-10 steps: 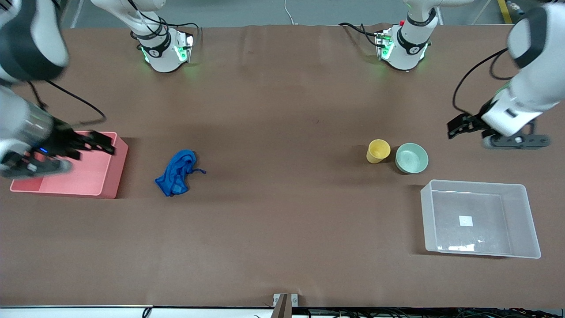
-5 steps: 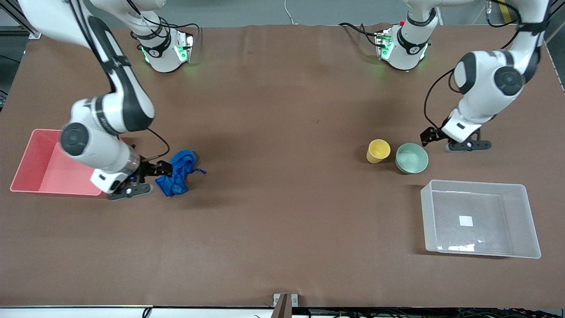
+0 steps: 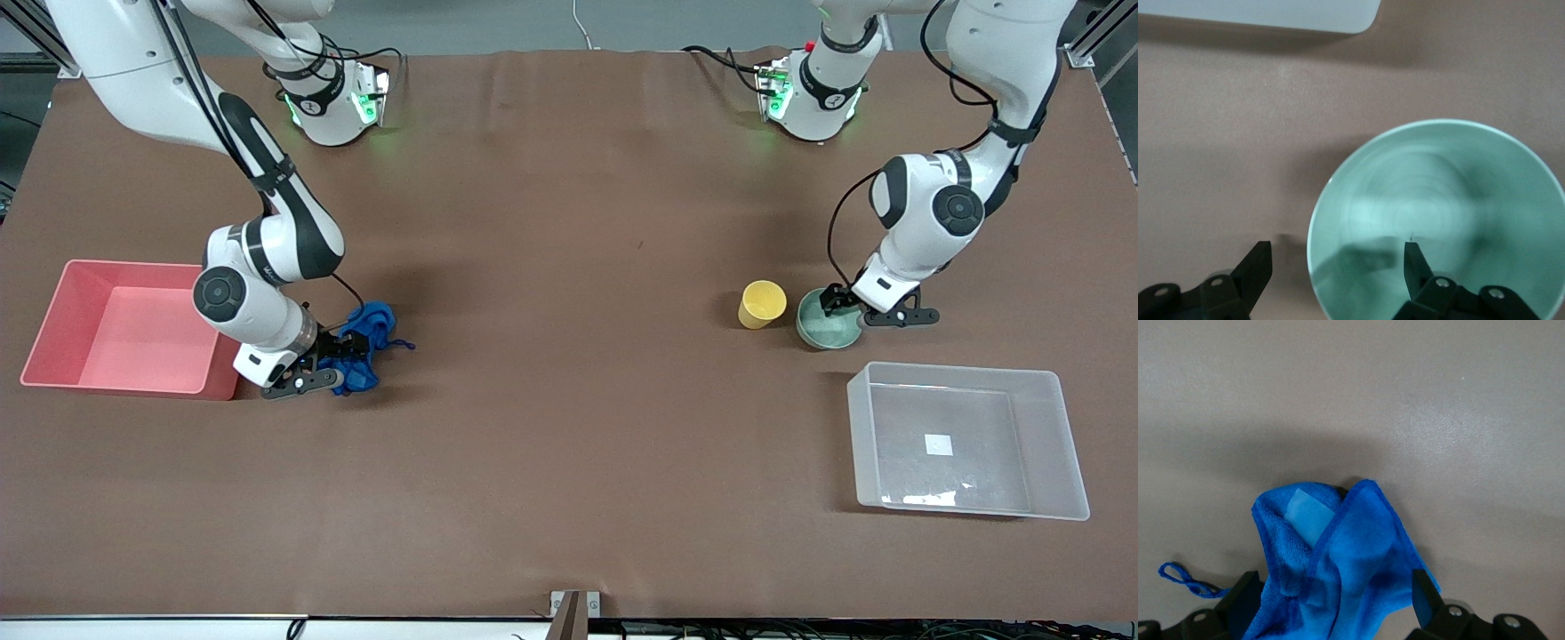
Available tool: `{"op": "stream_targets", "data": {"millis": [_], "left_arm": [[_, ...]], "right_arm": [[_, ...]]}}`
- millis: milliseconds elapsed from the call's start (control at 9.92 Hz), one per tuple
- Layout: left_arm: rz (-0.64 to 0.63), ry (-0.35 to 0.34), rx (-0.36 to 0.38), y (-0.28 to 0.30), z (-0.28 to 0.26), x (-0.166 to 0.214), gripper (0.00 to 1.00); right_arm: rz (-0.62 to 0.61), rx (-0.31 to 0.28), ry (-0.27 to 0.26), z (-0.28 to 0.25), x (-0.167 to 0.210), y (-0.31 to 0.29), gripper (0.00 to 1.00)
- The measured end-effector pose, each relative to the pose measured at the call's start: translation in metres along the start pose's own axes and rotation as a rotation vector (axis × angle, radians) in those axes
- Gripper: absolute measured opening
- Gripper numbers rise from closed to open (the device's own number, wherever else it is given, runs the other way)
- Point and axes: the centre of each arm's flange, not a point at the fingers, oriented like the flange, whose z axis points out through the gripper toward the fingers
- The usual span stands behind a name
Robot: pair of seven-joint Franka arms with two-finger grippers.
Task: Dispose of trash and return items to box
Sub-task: 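Lift the cloth with the right gripper while the left gripper carries the bowl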
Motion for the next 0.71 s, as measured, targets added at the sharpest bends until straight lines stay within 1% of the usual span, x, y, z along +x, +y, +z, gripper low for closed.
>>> {"op": "stream_targets", "data": {"millis": [101,303,403,504,605,706], "left_arm": [[0.0,0.009,0.0,0.0,-0.001,0.004,0.69],[0.0,0.018,-0.001,0.0,-0.004,0.009,0.37],[0.0,0.022,-0.001,0.0,-0.005,0.01,0.23],[0.001,0.034,-0.002,0.001,-0.01,0.012,0.09],[0.002,0.049,-0.003,0.002,-0.023,0.016,0.05],[0.002,0.029,-0.002,0.002,-0.041,0.017,0.04]], "right_arm": [[0.0,0.001,-0.005,0.003,-0.001,0.0,0.99],[0.0,0.004,-0.02,0.01,-0.005,-0.001,0.89],[0.001,0.005,-0.025,0.012,-0.006,-0.001,0.75],[0.012,0.005,-0.028,0.013,-0.007,0.0,0.56],[0.033,0.005,-0.03,0.014,-0.007,0.0,0.41],[0.048,0.004,-0.03,0.013,-0.007,0.0,0.27]]}}
